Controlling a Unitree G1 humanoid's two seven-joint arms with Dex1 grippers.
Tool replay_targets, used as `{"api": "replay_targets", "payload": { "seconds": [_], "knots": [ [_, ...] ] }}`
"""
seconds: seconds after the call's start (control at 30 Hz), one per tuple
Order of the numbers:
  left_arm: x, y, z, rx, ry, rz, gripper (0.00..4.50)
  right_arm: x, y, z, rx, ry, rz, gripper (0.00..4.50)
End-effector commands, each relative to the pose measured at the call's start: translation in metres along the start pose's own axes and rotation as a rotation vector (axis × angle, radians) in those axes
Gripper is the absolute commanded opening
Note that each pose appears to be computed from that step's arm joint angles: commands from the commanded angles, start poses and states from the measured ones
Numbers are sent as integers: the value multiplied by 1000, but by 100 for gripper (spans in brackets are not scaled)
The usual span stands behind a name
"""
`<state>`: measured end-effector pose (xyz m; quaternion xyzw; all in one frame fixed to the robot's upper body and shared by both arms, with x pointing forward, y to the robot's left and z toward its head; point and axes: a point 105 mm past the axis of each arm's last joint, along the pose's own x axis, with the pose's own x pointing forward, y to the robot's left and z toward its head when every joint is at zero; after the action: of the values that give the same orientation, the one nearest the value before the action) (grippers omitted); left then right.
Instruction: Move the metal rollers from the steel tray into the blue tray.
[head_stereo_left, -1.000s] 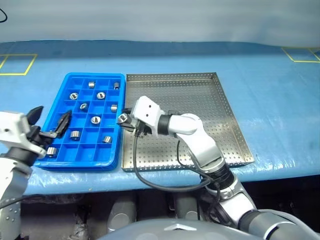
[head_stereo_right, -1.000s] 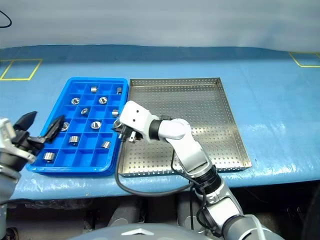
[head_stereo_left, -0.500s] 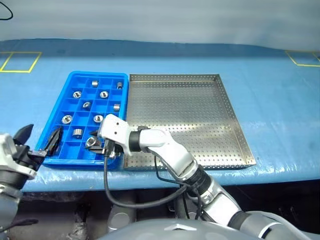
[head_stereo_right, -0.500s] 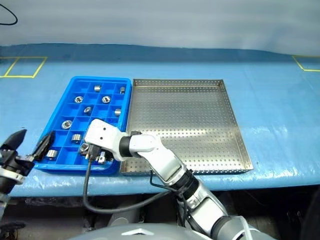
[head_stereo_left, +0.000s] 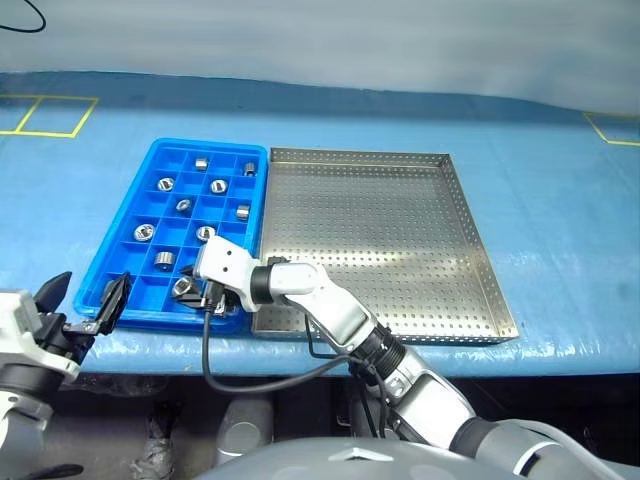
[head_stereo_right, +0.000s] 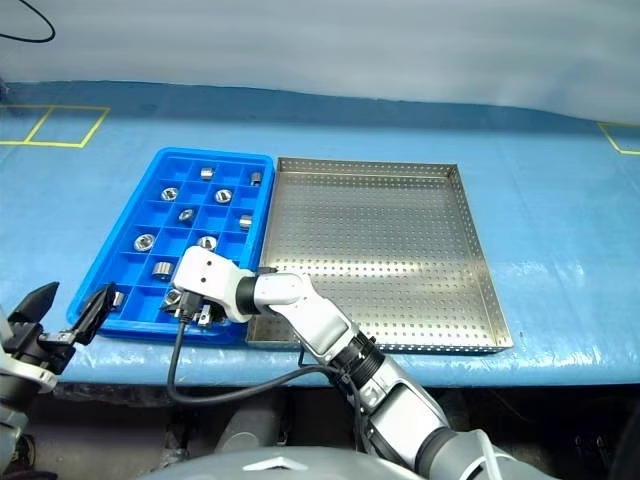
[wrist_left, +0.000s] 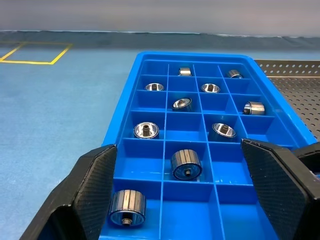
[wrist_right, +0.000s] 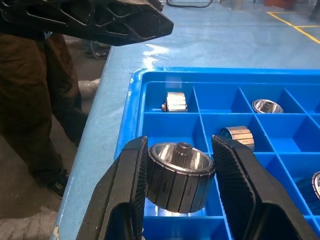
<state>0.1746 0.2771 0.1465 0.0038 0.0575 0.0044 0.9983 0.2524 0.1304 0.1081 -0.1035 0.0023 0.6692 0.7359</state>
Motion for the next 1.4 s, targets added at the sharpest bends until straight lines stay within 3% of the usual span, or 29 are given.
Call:
{"api": "replay_targets", "payload": {
  "seconds": [0.03,0.47,0.5,0.73,0.97,1.17,1.27,1.4],
  "knots": [
    [-3,-7,11,40,-46,-12,433,10,1,23,-28,-83,13,168],
    [-2,-19,8,22,-48,-27,433,25,0,12,9,-58,38,168],
    [-1,-21,8,21,-47,-30,433,26,0,12,8,-60,40,240],
    [12,-25,15,16,-86,-56,433,30,1,23,-19,-95,33,448],
    [40,-58,14,-16,-85,-206,433,15,-16,48,-118,-179,-78,448],
    [65,-104,0,-12,-35,-354,433,-55,-59,55,-177,-187,-341,448],
    [72,-130,-1,15,-39,-438,433,-112,-91,52,-148,-190,-597,448],
    [81,-140,1,35,-59,-480,433,-180,-113,32,-187,-64,-833,448]
  ]
}}
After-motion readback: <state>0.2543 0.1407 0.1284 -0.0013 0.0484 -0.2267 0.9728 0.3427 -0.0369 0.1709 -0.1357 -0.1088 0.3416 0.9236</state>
